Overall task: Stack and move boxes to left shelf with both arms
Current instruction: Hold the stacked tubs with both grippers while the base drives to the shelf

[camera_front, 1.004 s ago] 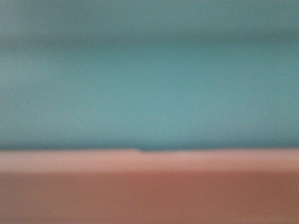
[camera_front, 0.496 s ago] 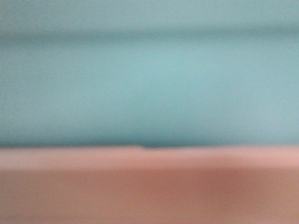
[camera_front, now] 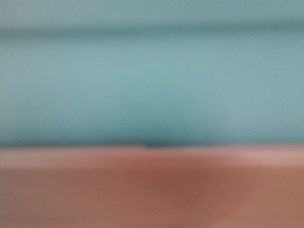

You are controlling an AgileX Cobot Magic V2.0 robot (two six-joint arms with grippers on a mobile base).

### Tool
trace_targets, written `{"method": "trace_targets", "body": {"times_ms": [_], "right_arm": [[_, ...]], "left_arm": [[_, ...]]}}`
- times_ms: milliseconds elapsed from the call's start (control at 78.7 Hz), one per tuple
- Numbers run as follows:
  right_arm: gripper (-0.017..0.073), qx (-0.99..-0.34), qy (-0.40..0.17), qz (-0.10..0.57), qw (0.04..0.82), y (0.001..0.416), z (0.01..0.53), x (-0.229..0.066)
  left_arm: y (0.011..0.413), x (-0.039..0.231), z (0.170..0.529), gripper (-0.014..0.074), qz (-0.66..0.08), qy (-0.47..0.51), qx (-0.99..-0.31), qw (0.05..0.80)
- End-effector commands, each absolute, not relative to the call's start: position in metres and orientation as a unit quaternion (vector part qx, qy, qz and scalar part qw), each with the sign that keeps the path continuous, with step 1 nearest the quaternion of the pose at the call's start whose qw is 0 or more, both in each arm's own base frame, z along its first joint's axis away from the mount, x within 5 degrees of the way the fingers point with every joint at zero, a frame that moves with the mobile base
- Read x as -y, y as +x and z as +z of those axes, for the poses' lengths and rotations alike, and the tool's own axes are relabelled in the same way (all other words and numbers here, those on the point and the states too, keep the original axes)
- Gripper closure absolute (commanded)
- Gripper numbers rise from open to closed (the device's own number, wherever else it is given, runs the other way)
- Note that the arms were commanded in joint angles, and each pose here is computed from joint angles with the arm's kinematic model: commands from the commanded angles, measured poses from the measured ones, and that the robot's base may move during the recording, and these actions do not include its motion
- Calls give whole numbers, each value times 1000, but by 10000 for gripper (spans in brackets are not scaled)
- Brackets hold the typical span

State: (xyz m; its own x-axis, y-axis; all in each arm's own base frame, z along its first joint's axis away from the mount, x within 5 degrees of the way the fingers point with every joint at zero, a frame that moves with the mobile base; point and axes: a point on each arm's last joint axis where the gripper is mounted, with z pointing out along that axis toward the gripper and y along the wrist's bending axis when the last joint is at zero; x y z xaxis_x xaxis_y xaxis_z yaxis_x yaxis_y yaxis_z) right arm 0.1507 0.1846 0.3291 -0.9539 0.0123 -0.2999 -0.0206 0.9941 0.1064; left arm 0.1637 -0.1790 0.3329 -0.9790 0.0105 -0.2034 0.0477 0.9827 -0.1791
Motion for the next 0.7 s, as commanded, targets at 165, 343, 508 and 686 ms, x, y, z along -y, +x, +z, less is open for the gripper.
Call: {"method": "trace_targets", "body": {"times_ms": [165, 343, 508, 686], "right_arm": [[505, -986, -3, 84, 141, 141, 346, -183], [505, -986, -3, 84, 141, 141, 346, -183], [505, -986, -3, 84, 141, 141, 346, -183], [505, -986, -3, 84, 141, 141, 346, -183]], "left_arm": [[147, 182, 351, 601, -140, 13, -988, 67], [146, 182, 351, 601, -140, 13, -988, 67], [146, 182, 351, 601, -140, 13, -988, 67], [146, 182, 351, 601, -140, 13, -988, 67]]}}
